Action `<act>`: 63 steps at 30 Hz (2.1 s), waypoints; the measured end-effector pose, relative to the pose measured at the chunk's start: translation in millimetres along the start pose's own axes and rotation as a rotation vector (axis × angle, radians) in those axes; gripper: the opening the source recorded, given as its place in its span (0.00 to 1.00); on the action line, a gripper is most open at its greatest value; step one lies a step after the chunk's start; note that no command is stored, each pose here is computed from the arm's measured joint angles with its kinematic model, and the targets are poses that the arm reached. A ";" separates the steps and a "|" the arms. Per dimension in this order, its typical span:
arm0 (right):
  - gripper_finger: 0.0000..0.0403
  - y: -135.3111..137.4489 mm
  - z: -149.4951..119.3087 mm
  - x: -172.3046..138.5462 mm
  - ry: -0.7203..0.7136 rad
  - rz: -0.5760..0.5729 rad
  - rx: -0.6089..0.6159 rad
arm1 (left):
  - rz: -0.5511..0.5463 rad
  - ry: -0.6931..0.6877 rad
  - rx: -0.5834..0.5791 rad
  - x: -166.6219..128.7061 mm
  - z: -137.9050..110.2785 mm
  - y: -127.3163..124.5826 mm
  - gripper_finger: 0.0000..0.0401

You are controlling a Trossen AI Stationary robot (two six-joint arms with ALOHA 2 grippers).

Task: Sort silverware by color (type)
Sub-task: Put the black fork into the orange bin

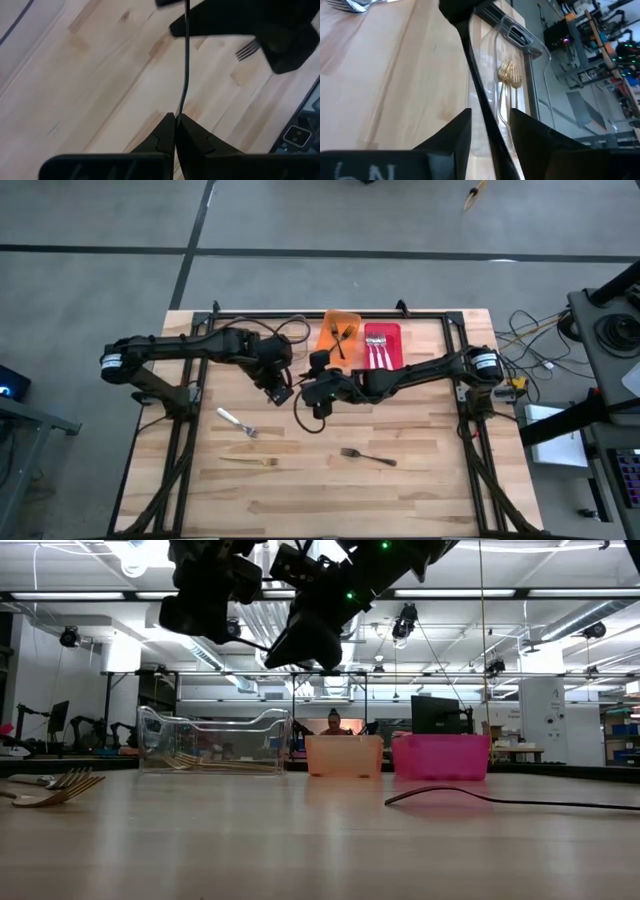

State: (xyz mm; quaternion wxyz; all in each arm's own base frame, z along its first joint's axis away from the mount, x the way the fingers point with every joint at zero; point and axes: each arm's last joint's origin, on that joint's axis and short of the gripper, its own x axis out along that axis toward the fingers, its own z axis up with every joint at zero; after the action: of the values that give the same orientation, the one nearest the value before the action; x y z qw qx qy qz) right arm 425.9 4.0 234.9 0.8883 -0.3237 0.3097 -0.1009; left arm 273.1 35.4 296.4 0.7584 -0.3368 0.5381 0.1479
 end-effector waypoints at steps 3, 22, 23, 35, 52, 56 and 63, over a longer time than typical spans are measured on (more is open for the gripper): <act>0.26 0.5 -0.7 0.6 0.000 0.010 -0.003 | -0.003 -0.005 0.000 0.0 0.5 -0.3 0.00; 0.03 4.5 -6.5 2.0 0.053 0.025 -0.033 | -0.030 -0.059 0.103 -1.5 5.5 -2.2 0.10; 0.03 4.4 -6.9 1.9 0.061 0.017 -0.035 | -0.033 -0.066 0.114 -1.8 6.2 -2.3 0.12; 0.02 -5.4 -15.6 -2.0 0.153 -0.009 0.002 | -0.031 -0.153 0.231 -33.2 17.2 -10.9 0.35; 0.02 -36.8 -61.5 -36.3 -0.044 0.031 0.218 | 0.111 -0.477 0.484 -116.0 24.3 -29.5 0.39; 0.02 -45.0 -73.9 -55.5 -0.190 0.009 0.274 | 0.104 -0.503 0.508 -112.9 26.5 -31.4 0.39; 0.02 -48.8 -91.3 -90.7 -0.373 -0.071 0.325 | 0.092 -0.560 0.584 -110.2 30.5 -38.1 0.39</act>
State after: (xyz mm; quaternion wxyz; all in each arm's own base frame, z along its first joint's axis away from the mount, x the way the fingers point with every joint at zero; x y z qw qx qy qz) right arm 299.3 -45.9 255.3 0.9665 -0.2001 0.1085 -0.1189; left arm 275.6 43.3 416.7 0.9319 -0.0293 0.3448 0.1085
